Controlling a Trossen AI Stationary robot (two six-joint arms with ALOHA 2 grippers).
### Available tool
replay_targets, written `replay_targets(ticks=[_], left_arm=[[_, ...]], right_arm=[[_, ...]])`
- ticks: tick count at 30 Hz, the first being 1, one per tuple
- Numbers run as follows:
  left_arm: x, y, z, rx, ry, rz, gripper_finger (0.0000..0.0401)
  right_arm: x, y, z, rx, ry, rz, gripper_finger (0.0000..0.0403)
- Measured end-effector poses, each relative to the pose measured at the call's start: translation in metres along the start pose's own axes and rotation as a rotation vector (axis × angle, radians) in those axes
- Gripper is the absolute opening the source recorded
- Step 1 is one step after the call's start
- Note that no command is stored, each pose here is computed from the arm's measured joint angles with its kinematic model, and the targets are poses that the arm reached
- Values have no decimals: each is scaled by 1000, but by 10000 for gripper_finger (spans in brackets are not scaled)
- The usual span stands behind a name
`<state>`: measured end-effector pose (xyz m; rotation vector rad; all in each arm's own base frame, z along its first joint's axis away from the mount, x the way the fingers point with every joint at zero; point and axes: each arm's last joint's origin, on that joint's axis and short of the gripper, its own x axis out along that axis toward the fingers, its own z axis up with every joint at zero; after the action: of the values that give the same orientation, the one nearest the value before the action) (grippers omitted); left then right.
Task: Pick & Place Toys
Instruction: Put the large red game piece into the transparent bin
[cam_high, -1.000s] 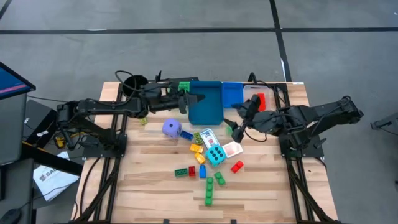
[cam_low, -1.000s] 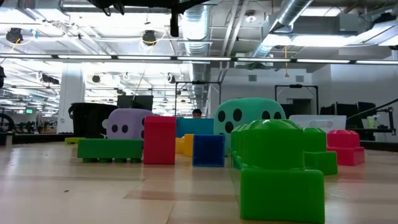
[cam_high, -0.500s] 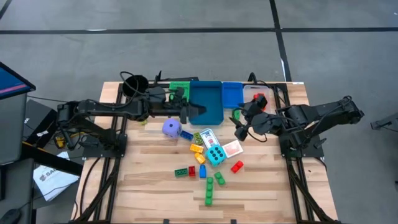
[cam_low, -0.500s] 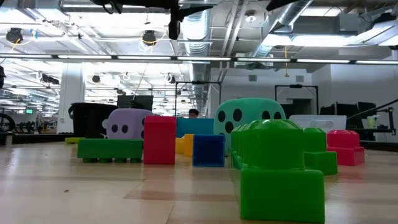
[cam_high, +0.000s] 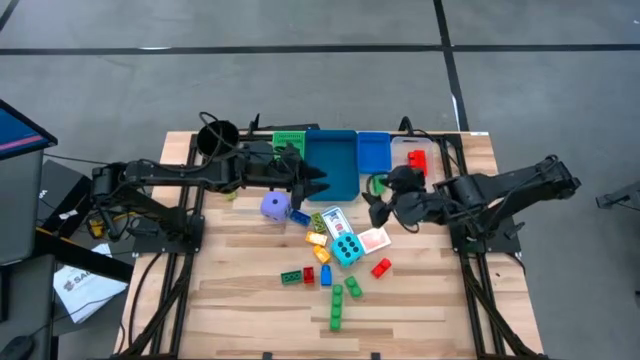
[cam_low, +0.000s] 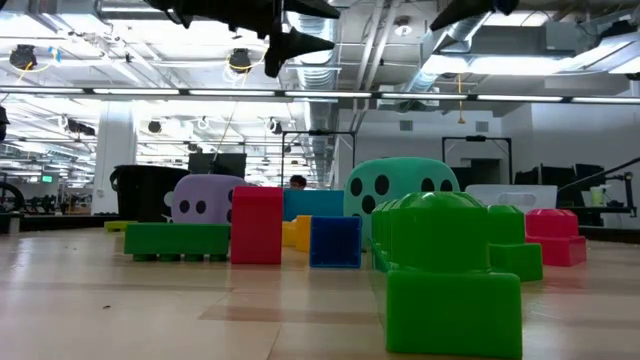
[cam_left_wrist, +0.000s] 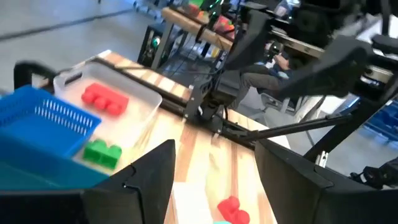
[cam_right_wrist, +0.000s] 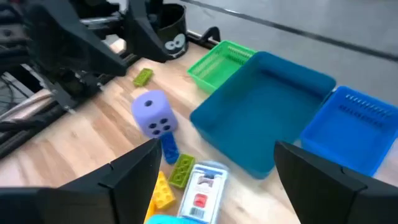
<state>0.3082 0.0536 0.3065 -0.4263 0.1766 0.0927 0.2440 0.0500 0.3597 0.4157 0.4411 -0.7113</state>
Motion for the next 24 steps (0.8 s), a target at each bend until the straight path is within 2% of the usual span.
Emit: replay_targets(ticks=[2,10,12,15,19,24], left_arm=[[0,0,-1,-6,7,2,213],[0,-1,0,-11,-2,-3,203],[0,-1,0,-43,-3,-3,203],[0,-1,0,-96,-4,-4,204],[0,-1,0,-103,-3,-3,202],[0,-1,0,-99,0,-10,198]], right_arm=[[3,7,-1,43,4,19,305],[23,25,-18,29,57,14,305],[30,26,-27,-32,91,-19,305],[40,29,-29,-60,110,-29,305],[53,29,-34,-88,168,-47,305],[59,28,-30,-129,160,-44,305]])
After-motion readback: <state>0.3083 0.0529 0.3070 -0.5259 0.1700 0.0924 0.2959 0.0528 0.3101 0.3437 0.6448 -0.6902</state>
